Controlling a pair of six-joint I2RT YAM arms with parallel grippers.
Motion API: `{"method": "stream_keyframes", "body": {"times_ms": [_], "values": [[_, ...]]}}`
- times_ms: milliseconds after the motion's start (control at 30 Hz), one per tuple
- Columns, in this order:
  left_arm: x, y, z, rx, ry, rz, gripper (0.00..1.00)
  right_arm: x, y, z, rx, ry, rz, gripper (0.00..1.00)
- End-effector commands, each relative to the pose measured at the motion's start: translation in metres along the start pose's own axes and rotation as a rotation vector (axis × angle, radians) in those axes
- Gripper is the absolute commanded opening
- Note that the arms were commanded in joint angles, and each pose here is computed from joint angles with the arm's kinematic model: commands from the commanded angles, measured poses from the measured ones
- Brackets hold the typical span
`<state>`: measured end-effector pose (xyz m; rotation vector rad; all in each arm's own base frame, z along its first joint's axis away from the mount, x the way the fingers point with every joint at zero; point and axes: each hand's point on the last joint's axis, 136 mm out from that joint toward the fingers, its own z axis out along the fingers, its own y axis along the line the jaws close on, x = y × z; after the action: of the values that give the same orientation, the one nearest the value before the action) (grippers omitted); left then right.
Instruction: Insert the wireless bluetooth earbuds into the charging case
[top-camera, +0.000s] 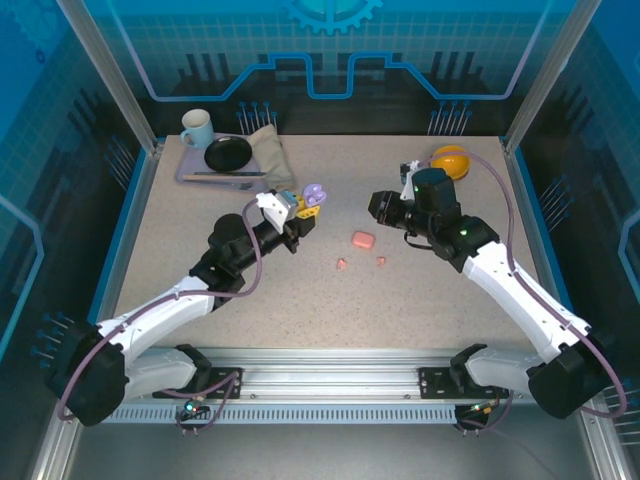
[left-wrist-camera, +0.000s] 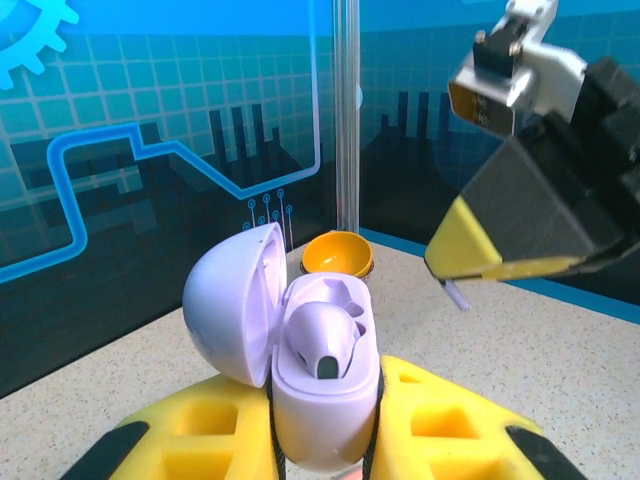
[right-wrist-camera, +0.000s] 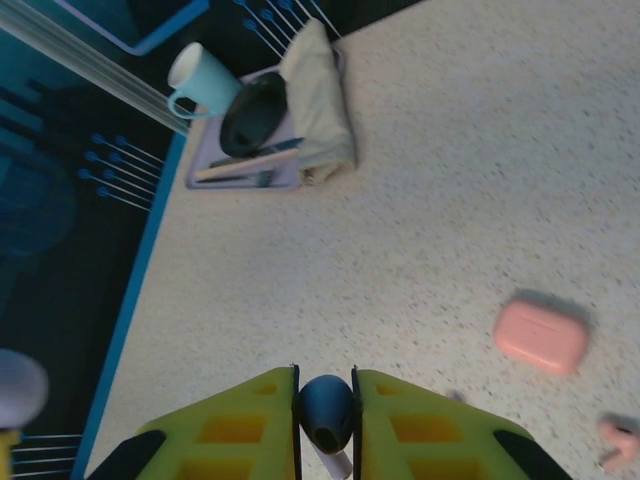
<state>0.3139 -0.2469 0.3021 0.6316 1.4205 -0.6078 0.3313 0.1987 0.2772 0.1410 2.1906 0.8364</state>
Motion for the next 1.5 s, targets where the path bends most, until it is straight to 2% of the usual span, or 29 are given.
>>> {"method": "stream_keyframes", "body": {"times_ms": [0, 367, 700, 1033, 1467], "values": [[-0.021, 0.000, 0.005, 0.000, -0.045, 0.033, 0.00, -0.033, 0.038, -0.018, -0.149, -0.098, -0.055, 0.20], [-0.029, -0.006, 0.009, 0.044, -0.056, 0.028, 0.00, -0.071, 0.102, -0.048, -0.429, -0.270, -0.196, 0.20], [-0.039, -0.009, 0.013, 0.066, -0.066, 0.002, 0.00, -0.075, 0.138, -0.055, -0.613, -0.326, -0.272, 0.19], [-0.049, -0.012, 0.017, 0.091, -0.069, -0.017, 0.00, -0.054, 0.157, -0.045, -0.692, -0.280, -0.328, 0.19], [-0.054, -0.010, 0.019, 0.092, -0.075, -0.020, 0.00, -0.030, 0.152, -0.026, -0.686, -0.215, -0.346, 0.18]]}}
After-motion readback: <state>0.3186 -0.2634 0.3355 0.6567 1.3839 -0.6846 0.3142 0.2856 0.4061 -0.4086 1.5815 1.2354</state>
